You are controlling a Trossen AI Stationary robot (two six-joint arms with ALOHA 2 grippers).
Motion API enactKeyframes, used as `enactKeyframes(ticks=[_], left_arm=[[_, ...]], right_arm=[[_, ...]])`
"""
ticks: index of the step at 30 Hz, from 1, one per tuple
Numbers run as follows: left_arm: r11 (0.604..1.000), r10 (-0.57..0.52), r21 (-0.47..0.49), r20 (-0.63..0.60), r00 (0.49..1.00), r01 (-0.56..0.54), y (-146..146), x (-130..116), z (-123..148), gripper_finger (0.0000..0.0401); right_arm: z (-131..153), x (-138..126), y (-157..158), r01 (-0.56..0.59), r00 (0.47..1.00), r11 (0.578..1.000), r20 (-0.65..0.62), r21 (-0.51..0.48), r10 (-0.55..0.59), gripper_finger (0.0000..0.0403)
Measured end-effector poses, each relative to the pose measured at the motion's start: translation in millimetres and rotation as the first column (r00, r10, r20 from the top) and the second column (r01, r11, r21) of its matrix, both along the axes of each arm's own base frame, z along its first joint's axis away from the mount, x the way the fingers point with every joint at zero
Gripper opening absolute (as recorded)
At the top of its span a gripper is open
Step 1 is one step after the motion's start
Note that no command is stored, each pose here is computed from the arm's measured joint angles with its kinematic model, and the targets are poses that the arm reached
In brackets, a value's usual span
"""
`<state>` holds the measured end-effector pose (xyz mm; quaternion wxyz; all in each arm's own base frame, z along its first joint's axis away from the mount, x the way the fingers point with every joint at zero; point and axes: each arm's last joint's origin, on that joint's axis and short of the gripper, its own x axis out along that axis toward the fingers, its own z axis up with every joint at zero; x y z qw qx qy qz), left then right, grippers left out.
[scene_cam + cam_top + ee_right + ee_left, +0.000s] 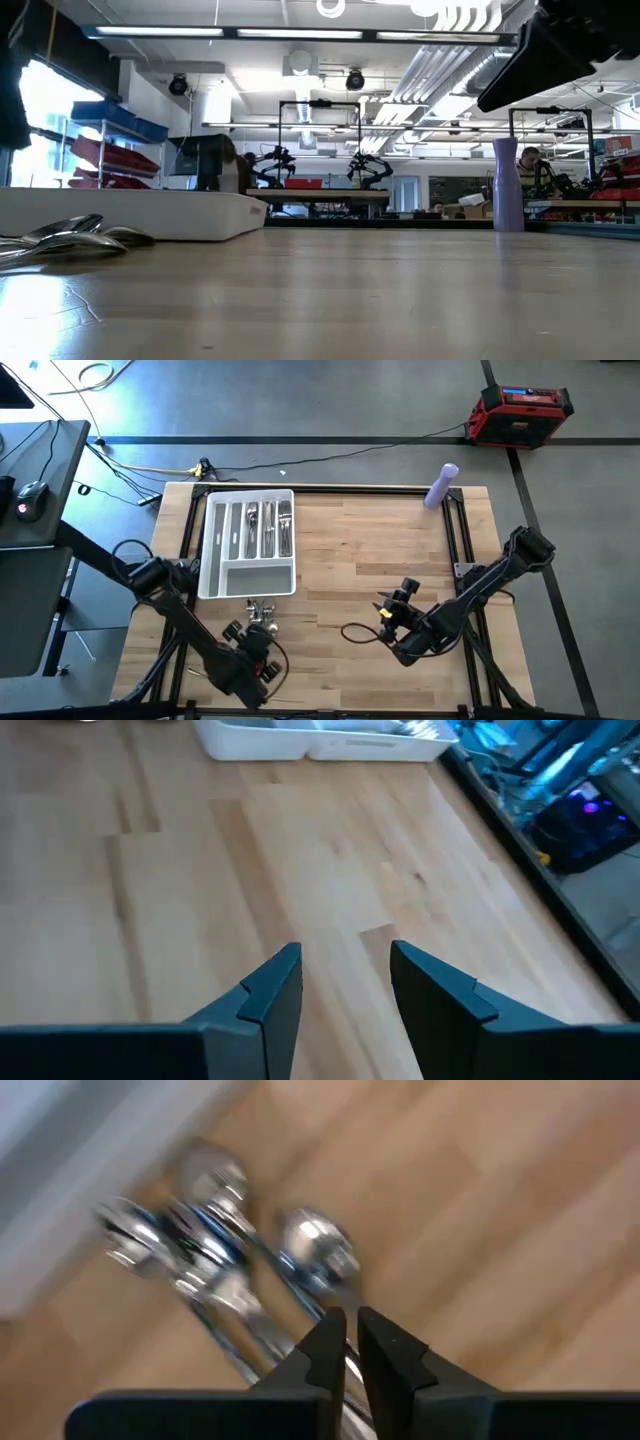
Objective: Sort silverware
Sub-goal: Put the spoon in the silverware tray
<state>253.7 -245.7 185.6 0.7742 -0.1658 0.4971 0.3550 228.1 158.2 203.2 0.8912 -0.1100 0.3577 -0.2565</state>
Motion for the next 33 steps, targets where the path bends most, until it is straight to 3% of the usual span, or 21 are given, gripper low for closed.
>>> enactKeyframes(ticks=[5, 13, 20, 27, 33], left_arm=[[0.996, -0.025, -0.083, -0.058, 0.998, 0.02, -1, 15, -17, 0.0063], [0.994, 0.018, -0.102, -0.108, 0.994, -0.029, 15, 27, -22, 0.0148], [0.994, 0.051, -0.092, -0.152, 0.987, -0.065, 30, 34, -21, 0.0152], [0.983, 0.043, -0.164, -0.21, 0.977, -0.078, 37, 40, -22, 0.0158], [0.98, 0.063, -0.171, -0.208, 0.976, -0.1, 41, 44, -22, 0.0175]], right_arm=[[0, -4, 6, -0.028, 1.0, 1.0, 0.004, -0.004, 0.028, 0.0138], [0, -4, 4, -0.033, 0.999, 0.999, -0.005, -0.042, 0.033, 0.0138], [0, -4, 5, -0.035, 0.999, 0.999, -0.009, -0.036, 0.035, 0.0138], [0, -4, 5, -0.035, 0.999, 0.999, -0.01, -0.033, 0.035, 0.0138], [0, -4, 5, -0.035, 0.999, 0.999, -0.01, -0.03, 0.035, 0.0138]])
